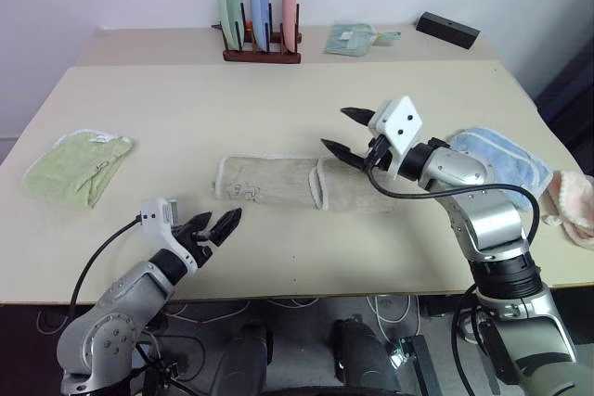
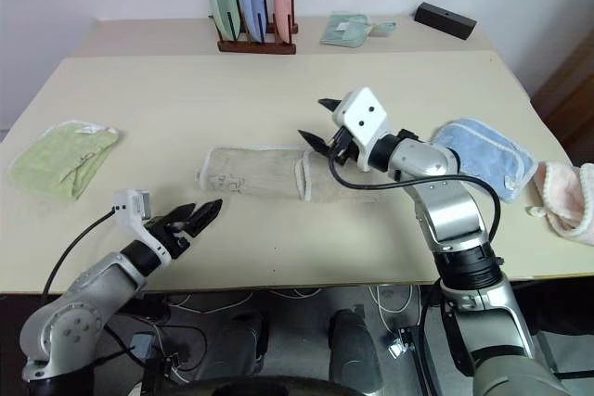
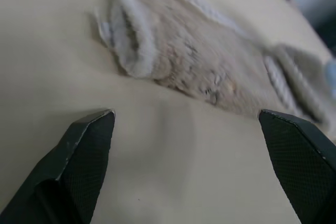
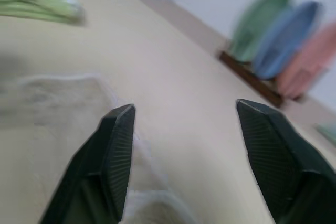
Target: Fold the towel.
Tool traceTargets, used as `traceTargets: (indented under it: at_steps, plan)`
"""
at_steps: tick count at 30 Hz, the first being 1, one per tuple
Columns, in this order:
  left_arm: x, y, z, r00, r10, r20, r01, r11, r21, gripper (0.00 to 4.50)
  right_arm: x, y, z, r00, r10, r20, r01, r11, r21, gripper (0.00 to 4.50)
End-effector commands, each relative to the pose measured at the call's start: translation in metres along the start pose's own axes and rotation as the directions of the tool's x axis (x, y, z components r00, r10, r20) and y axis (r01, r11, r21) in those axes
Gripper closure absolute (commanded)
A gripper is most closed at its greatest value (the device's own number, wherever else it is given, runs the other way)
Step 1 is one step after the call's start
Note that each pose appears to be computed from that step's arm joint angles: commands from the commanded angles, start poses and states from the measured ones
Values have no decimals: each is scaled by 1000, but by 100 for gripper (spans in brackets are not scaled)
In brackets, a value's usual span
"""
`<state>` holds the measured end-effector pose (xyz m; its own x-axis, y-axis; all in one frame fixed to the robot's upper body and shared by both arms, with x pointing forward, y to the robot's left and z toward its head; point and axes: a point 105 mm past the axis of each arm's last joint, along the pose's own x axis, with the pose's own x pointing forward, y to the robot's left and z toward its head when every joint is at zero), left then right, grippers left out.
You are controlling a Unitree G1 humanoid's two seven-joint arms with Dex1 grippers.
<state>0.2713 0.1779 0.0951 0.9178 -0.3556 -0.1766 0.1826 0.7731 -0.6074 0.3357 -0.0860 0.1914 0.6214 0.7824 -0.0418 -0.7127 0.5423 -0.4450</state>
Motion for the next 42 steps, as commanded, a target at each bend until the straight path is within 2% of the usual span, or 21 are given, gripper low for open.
traceTargets:
  at_steps: [1, 5, 10, 13, 14, 16, 20, 21, 23, 28, 31, 35, 39, 42]
  plan:
    - [9, -1, 9, 999, 38, 18, -36, 994, -105, 0, -1, 3, 7, 1000, 2, 21, -2, 1000, -28, 167]
    - [30, -13, 14, 999, 33, 22, -27, 968, -249, 0, -2, 14, 7, 999, 27, 27, -27, 999, -18, 167]
    - [52, -26, 7, 999, 19, -36, -29, 947, -320, 0, -4, 34, 3, 997, 78, 15, -78, 997, -13, 167]
    - [58, -25, 8, 999, 40, -27, -47, 933, -357, 0, -7, 43, 3, 995, 104, 11, -104, 995, -1, 167]
    - [59, -26, 10, 999, 38, -17, -42, 928, -370, 40, -9, 46, 1, 994, 111, 1, -111, 994, -2, 161]
    - [61, -29, 12, 1000, 29, -3, -28, 920, -390, 82, -12, 51, -2, 993, 120, -19, -120, 993, -6, 161]
    - [61, -32, 16, 1000, 24, 16, -16, 915, -403, 281, -15, 57, -5, 992, 121, -36, -121, 993, -1, 161]
    - [61, -32, 16, 999, 25, 21, -14, 912, -409, 345, -16, 58, -5, 992, 121, -36, -121, 993, 0, 161]
    - [59, -30, 23, 998, 33, 50, -10, 915, -403, 437, -16, 60, -7, 991, 124, -42, -124, 992, 4, 161]
    - [46, -25, 54, 980, 36, 196, 38, 931, -363, 445, -17, 64, -11, 989, 135, -59, -135, 991, -1, 161]
    - [24, -8, 87, 954, 51, 294, 16, 975, -220, 445, -18, 62, -13, 989, 130, -69, -131, 991, -2, 161]
    - [2, 4, 121, 932, 21, 363, 9, 997, -81, 445, -18, 61, -16, 989, 130, -75, -130, 991, -2, 161]
    - [3, -17, 126, 953, -115, 280, 73, 985, 156, 445, -15, 61, -19, 988, 132, -80, -133, 991, -1, 161]
    - [13, -46, 108, 961, -242, 132, 182, 917, 355, 445, -13, 60, -21, 988, 132, -81, -132, 991, 0, 161]
